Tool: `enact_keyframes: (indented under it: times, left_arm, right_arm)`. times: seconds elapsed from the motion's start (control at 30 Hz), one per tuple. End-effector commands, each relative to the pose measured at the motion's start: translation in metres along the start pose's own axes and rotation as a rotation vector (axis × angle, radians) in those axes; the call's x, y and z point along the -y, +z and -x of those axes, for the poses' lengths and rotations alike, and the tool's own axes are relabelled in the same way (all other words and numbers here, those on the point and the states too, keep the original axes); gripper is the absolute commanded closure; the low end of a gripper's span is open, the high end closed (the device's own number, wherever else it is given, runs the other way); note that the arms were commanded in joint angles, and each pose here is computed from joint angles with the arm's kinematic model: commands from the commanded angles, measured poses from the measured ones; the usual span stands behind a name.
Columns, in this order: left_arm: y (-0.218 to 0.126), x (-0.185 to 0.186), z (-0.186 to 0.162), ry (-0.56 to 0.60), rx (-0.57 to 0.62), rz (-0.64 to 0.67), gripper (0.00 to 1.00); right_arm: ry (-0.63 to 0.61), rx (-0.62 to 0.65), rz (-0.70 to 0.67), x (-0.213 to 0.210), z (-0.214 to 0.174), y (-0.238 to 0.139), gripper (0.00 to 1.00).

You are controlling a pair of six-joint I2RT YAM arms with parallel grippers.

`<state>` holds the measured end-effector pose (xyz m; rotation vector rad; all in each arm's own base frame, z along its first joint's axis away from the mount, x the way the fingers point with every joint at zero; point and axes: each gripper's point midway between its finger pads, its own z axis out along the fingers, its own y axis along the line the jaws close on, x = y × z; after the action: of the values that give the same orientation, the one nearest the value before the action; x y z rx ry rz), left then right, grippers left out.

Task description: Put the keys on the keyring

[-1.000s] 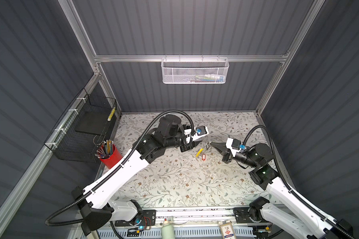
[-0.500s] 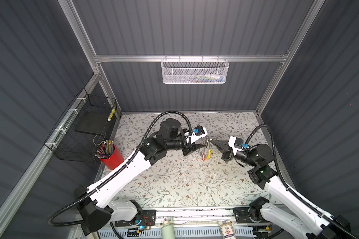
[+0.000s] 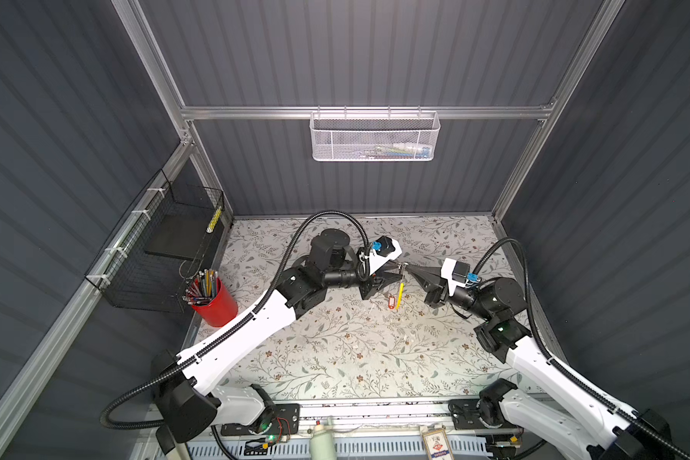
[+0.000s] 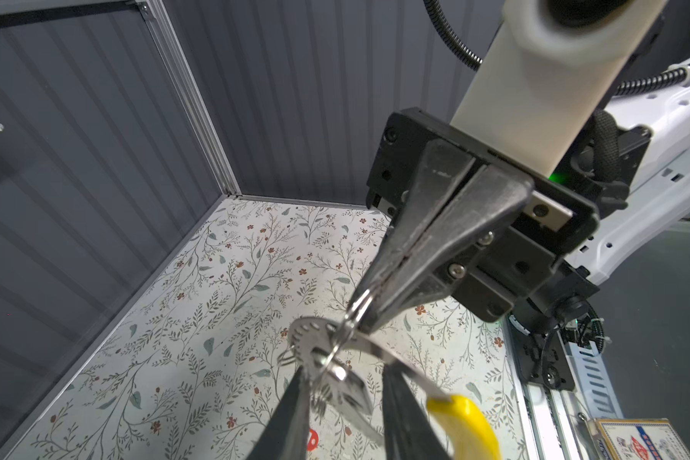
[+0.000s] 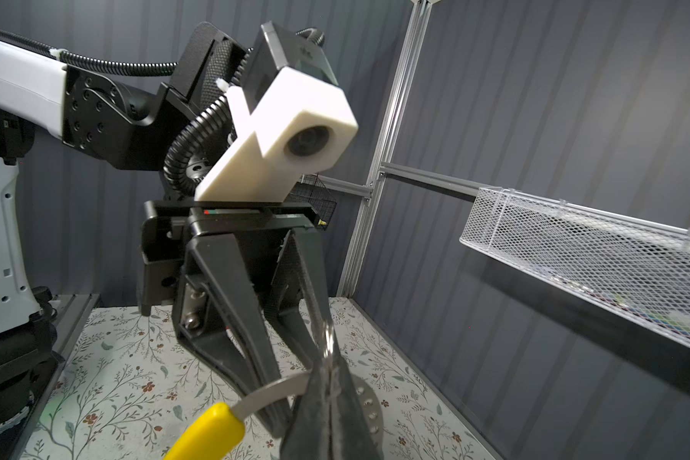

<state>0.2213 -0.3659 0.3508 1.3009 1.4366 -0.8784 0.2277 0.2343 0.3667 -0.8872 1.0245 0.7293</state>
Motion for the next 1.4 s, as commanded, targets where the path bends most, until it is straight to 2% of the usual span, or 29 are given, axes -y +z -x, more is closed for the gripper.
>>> enact_keyframes:
  times: [0.0,0.27,0.87,1.13,1.37]
  left_arm:
    - [0.007,0.001,0.002,-0.02,0.014,-0.01,0.74]
    - [0.014,-0.003,-0.001,-0.005,-0.002,0.032,1.0]
    - [0.035,0.009,-0.012,0.131,-0.085,0.099,1.0]
    - [0.036,0.0,-0.016,0.186,-0.134,0.167,1.0]
    - [0.017,-0.02,-0.016,0.332,-0.246,0.278,1.0]
  right_arm:
    - [-0.005,0.051,-0.031,0.004,0.011,0.0,1.0]
    - [0.034,0.081,-0.107,0.015,0.015,0.0,1.0]
    - [0.148,0.111,-0.312,0.047,0.008,-0.007,1.0]
    - [0.16,0.087,-0.317,0.047,0.001,-0.009,1.0]
    - [0.19,0.026,-0.307,0.042,-0.01,-0.011,1.0]
